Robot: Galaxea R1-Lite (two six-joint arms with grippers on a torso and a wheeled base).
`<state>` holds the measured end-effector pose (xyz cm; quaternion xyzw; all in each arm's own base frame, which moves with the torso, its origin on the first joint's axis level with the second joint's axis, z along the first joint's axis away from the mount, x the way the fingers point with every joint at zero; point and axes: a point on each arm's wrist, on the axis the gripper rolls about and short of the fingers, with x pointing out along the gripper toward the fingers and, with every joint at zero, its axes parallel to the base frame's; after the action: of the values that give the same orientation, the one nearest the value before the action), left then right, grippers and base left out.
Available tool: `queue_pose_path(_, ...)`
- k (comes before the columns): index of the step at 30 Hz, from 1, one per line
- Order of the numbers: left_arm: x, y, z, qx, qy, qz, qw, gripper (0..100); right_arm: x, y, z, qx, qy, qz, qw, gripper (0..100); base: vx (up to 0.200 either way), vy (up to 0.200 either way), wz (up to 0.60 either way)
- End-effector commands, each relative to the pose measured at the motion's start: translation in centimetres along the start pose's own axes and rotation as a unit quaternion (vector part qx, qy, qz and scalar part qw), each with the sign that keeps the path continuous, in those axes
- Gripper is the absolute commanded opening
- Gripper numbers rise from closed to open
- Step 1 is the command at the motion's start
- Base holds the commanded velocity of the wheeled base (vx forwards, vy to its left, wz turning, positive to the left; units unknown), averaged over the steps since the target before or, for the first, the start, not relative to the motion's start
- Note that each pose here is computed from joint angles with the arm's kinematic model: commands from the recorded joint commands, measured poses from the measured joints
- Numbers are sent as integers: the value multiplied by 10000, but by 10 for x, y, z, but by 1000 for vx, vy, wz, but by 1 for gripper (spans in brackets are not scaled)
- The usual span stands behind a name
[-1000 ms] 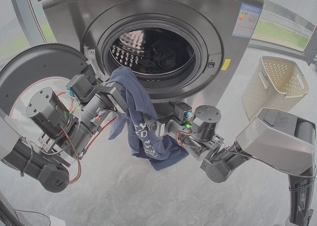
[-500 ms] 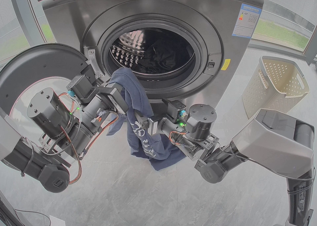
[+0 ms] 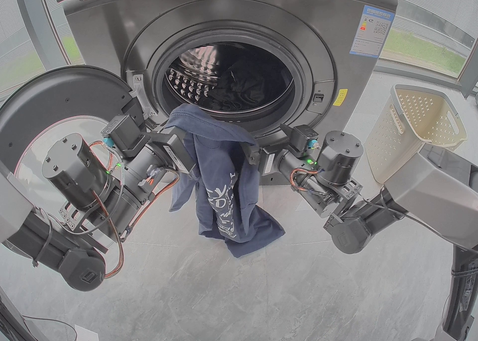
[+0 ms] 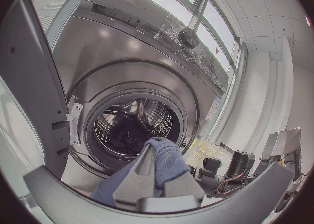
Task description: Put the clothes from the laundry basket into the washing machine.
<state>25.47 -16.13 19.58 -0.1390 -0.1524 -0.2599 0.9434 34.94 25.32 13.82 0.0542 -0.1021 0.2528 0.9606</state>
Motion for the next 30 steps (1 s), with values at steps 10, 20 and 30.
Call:
queue_pose_path(10,-1,-1,1,-10,-16,-22,10000,0,-6,-29,-9,-123,231,-264,9993,100,0,0,0)
queue_pose_path(20,-1,-3,4,-16,-56,-58,10000,0,11,2,-52,-56,407,70,9991,100,0,0,0)
queue_pose_path(30,-1,-3,5,-15,-80,-55,10000,0,19,14,-59,34,292,191,9994,100,0,0,0)
